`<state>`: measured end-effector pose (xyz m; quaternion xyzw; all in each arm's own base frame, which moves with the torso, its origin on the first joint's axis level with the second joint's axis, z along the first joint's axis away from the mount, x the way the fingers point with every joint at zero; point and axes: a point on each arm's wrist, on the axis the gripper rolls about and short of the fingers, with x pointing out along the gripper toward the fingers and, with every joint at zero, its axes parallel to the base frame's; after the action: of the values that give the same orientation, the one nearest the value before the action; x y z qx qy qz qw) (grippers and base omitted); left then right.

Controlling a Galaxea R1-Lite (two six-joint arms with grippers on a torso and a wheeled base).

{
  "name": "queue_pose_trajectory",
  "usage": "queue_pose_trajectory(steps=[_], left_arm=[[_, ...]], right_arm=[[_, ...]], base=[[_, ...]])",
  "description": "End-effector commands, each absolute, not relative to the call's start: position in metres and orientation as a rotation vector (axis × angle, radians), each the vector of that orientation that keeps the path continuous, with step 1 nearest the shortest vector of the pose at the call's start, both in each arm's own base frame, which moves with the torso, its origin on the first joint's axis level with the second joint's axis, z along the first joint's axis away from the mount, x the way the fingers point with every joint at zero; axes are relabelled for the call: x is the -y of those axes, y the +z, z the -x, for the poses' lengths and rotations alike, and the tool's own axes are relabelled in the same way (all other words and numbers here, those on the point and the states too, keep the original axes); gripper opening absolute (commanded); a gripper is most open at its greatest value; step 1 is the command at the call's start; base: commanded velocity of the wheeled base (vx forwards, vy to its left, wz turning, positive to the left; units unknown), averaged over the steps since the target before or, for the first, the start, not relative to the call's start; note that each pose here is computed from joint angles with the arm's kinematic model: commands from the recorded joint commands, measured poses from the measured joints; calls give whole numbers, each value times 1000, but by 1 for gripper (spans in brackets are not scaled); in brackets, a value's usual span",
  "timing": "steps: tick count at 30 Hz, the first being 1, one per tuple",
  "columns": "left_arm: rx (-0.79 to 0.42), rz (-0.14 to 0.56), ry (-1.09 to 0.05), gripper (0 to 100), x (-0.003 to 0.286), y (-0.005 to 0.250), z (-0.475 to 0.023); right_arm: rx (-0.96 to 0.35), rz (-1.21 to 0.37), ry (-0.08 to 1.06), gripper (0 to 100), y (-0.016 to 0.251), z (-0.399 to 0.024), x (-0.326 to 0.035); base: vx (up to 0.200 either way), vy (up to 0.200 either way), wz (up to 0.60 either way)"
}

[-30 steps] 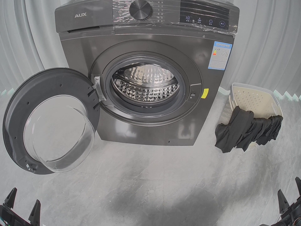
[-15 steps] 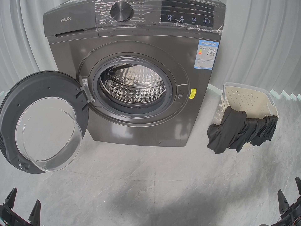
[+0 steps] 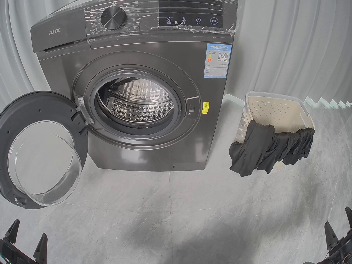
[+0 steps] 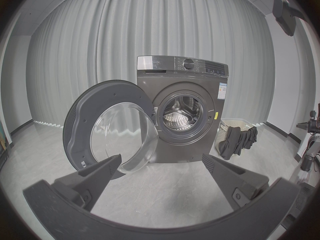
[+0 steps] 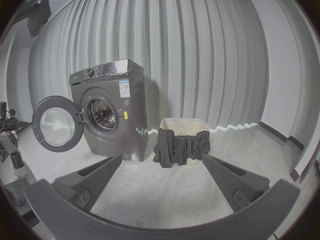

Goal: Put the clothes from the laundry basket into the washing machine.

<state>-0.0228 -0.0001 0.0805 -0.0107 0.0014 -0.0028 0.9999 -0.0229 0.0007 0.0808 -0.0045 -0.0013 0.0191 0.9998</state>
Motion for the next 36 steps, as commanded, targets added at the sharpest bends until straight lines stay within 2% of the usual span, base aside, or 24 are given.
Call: queue_pose_trajectory(steps=[1,36], left_arm=[[0,21,-8,100,0,76,23],[0,21,-8,100,0,76,23]], right_arm=[[2,9,38,100,76,23,-1],[2,9,38,100,76,23,-1]], base=[[0,0,0],[0,-200,0]])
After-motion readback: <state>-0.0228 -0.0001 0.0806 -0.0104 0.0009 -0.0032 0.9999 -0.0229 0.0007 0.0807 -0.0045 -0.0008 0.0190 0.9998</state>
